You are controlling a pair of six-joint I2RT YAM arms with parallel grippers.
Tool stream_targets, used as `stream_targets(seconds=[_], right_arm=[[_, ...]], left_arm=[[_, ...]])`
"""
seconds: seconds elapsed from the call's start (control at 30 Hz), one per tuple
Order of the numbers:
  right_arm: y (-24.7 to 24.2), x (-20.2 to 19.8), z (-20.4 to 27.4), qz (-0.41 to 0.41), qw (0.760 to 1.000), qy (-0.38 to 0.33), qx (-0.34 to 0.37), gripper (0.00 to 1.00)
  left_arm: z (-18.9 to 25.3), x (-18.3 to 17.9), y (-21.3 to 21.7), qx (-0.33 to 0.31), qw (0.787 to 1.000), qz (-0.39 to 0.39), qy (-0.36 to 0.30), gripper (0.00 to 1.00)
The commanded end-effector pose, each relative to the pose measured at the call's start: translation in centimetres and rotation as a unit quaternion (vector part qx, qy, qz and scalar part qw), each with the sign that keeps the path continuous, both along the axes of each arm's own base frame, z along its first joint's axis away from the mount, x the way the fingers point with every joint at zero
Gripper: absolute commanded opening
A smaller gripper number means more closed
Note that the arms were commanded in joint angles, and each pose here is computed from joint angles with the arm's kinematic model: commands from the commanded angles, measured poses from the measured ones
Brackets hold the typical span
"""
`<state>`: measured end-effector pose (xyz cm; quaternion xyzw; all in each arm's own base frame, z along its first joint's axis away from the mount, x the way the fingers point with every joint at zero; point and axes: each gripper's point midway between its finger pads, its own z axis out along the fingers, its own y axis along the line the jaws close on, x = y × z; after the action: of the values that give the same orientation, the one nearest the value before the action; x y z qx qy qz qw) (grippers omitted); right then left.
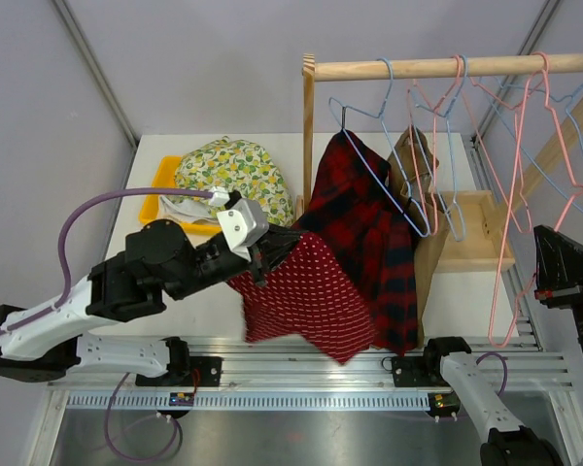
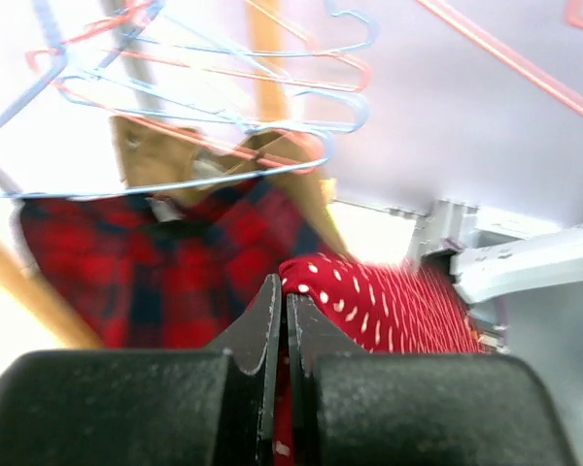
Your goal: Remove the skirt from the hanger
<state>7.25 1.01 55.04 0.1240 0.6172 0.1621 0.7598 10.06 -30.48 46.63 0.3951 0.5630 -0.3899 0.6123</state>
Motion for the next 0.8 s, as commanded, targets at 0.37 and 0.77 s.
stream_targets(seconds=[0.37, 0.77], right_arm=[[1.3, 4.2, -4.1, 0.028, 0.996, 0.09, 0.002, 0.0], [-0.8, 7.3, -4.5, -0.033, 0.992, 0.111, -0.046, 0.0]], left_arm=[[5.6, 14.5, 6.8, 0.02, 0.964, 0.264, -0.03, 0.0], [5.7, 33.0, 18.0, -0.002, 0.871, 0.49, 0.03, 0.0]])
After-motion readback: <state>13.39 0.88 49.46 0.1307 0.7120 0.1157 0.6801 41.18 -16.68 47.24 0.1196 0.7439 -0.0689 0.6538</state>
